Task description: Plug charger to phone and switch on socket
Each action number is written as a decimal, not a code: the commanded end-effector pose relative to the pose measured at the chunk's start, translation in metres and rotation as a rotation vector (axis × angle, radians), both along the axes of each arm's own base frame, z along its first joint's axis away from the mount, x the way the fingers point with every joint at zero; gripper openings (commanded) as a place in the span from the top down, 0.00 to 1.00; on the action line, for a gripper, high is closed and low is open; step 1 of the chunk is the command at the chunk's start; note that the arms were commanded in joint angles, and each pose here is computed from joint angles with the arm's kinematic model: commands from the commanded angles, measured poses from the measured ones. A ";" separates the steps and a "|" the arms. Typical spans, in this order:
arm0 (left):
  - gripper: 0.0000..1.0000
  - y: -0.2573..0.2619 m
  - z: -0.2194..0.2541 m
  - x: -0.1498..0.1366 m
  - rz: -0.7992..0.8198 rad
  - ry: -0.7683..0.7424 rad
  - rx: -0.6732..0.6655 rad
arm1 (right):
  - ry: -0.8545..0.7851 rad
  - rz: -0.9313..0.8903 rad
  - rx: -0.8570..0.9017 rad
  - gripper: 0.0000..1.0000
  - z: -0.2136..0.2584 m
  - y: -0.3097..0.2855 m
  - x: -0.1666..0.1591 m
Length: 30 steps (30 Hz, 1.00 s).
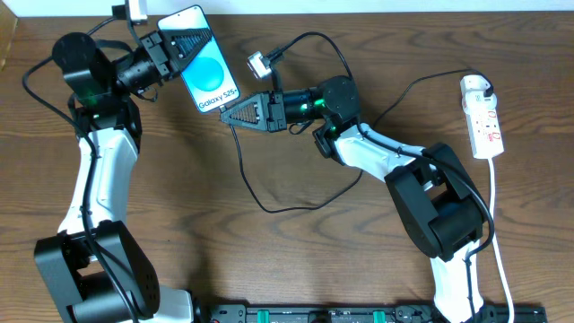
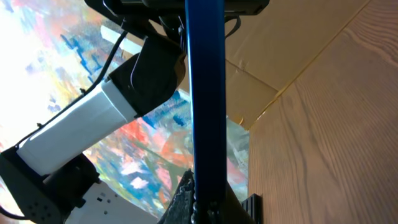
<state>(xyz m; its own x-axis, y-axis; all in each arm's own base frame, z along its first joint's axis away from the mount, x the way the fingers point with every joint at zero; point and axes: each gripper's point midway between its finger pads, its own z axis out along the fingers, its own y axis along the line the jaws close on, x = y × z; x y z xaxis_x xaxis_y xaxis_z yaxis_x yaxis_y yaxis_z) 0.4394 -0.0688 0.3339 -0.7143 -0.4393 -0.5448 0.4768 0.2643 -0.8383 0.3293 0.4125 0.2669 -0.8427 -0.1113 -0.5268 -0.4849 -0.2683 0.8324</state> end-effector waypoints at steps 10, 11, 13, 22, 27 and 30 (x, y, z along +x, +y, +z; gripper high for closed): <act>0.93 -0.010 0.004 -0.012 -0.071 -0.032 0.017 | -0.122 -0.076 0.053 0.99 0.010 -0.005 0.014; 0.93 -0.010 0.004 -0.012 -0.071 -0.032 0.017 | -0.124 -0.076 0.054 0.99 0.010 -0.005 0.014; 0.93 -0.010 0.004 -0.012 -0.071 -0.032 0.017 | -0.124 -0.076 0.054 0.99 0.010 -0.005 0.014; 0.93 -0.009 0.004 -0.011 -0.061 -0.032 0.016 | -0.123 -0.076 0.054 0.65 0.010 -0.005 0.014; 0.93 -0.007 0.004 -0.009 -0.049 -0.032 0.016 | -0.121 -0.071 0.052 0.53 0.009 -0.005 0.013; 0.93 -0.007 0.004 -0.008 -0.041 -0.032 0.015 | -0.125 -0.060 0.048 0.42 0.009 -0.005 0.011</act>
